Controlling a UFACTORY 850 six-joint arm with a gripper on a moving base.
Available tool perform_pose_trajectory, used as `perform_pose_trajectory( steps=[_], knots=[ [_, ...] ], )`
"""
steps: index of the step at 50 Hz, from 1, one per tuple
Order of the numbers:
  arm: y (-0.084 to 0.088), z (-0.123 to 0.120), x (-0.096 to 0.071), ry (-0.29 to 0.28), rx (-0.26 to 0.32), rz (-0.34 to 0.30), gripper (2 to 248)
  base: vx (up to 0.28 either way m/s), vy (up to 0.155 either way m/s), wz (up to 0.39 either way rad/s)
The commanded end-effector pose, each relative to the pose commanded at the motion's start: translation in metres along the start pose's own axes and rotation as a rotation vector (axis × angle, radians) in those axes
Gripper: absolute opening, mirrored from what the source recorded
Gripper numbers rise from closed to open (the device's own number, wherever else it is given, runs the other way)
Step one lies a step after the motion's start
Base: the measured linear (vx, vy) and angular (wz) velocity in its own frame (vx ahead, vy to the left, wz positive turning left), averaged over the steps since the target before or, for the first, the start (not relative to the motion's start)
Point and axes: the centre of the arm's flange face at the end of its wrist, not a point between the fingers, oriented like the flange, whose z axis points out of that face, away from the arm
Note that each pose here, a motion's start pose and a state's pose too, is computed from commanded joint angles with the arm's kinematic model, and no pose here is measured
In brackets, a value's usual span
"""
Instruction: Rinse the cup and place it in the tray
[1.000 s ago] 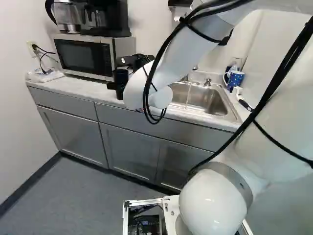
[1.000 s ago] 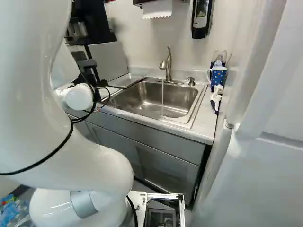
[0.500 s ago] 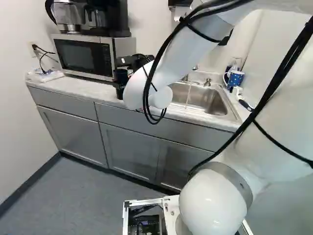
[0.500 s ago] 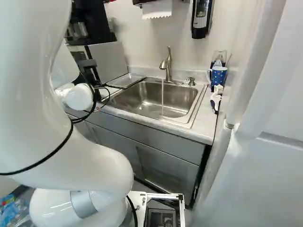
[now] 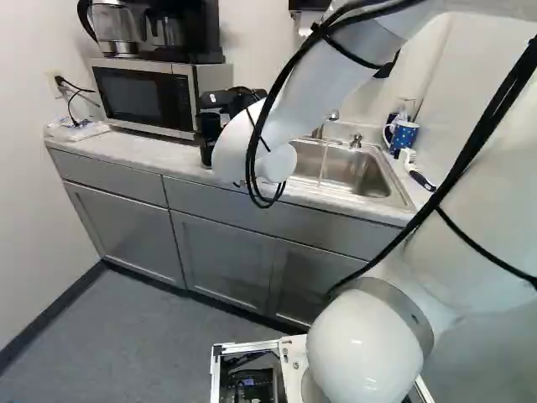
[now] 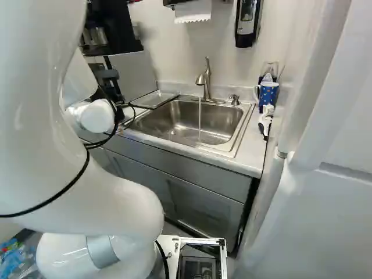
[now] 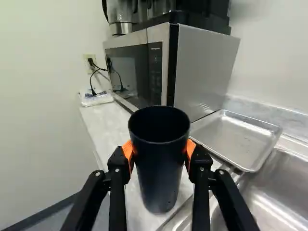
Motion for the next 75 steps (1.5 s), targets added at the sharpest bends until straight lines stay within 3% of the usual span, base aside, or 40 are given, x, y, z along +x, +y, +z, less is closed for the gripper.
perform_pose_trajectory(
  steps=[33,75],
  knots=[
    [0.023,0.015,0.029,-0.013,-0.052,0.005,123,0.0,0.0,0.0],
    [0.062,0.0,0.026,-0.018,-0.146,0.017,123,0.0,0.0,0.0]
  ],
)
